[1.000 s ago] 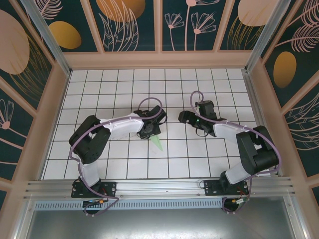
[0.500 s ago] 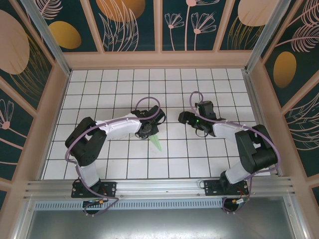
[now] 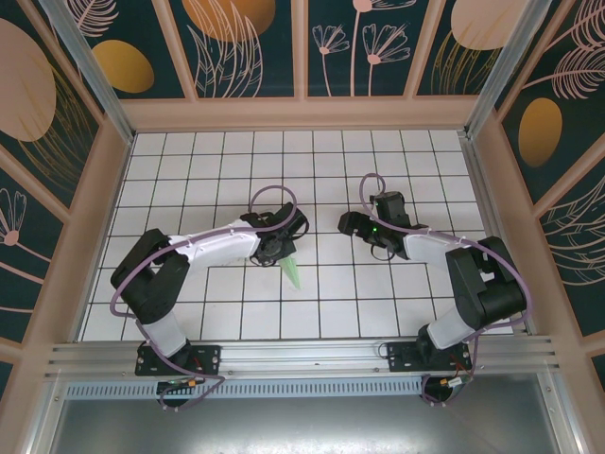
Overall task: Fold a paper plane with a square sheet of paper (pick it up from the middle)
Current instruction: Move a paper plane to the center of the table.
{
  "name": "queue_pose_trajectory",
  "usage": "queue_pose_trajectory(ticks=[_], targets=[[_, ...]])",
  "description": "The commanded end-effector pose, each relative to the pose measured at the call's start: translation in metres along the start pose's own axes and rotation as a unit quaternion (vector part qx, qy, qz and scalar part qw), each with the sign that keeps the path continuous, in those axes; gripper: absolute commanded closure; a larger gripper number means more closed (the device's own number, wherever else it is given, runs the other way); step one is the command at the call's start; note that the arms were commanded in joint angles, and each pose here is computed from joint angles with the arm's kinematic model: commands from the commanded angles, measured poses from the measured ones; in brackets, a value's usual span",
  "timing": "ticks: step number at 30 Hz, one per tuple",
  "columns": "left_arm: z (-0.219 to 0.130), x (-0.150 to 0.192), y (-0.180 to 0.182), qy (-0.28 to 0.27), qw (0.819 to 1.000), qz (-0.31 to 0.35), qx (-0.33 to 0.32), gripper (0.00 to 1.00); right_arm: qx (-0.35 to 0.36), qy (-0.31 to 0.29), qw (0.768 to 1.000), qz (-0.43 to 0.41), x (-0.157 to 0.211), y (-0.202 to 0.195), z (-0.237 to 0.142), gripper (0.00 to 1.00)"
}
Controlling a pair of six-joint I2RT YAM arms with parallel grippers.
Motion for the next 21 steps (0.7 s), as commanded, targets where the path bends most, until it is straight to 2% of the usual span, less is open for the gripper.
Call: queue_pose_trajectory(ticks=[1,7,9,11,15,18,21], targets=[[0.000,0.004,0.004,0.001,1.000,-0.003,-0.005,0.82,-0.001,0.006,1.000,0.009,-0.001,0.001,0.003,0.12],[-0.002,0.002,0.005,-0.005,1.000,-0.001,-0.011,0.93,0.000,0.005,1.000,0.008,-0.001,0.001,0.003,0.12],[-0.016,-0.008,0.002,-0.026,1.000,-0.001,0.004,1.00,-0.001,0.004,1.000,0.005,-0.001,0.002,0.003,0.12],[-0.026,-0.018,-0.004,-0.049,0.999,0.003,0.018,1.00,-0.004,-0.002,1.000,0.001,-0.003,0.003,0.000,0.12],[-0.051,-0.038,-0.023,-0.113,0.988,0.009,0.103,1.00,-0.028,-0.029,0.999,-0.011,-0.009,0.013,-0.013,0.13],[-0.075,-0.052,-0.040,-0.164,0.965,0.002,0.203,1.00,-0.056,-0.039,0.997,-0.020,-0.013,0.026,-0.024,0.15],[-0.075,-0.049,-0.045,-0.180,0.951,0.009,0.251,1.00,-0.079,-0.033,0.996,-0.023,-0.011,0.037,-0.030,0.20]])
Point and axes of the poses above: each hand's point on the last joint's axis, 136 mm out from that joint toward the fingers, its own z axis out along the fingers, its own y axis along the line the jaws close on, x = y × z, the point moved 4 cm from there along -z, back along the fingers, and after that the axes turned 13 degrees about z, right-handed, at the moved point
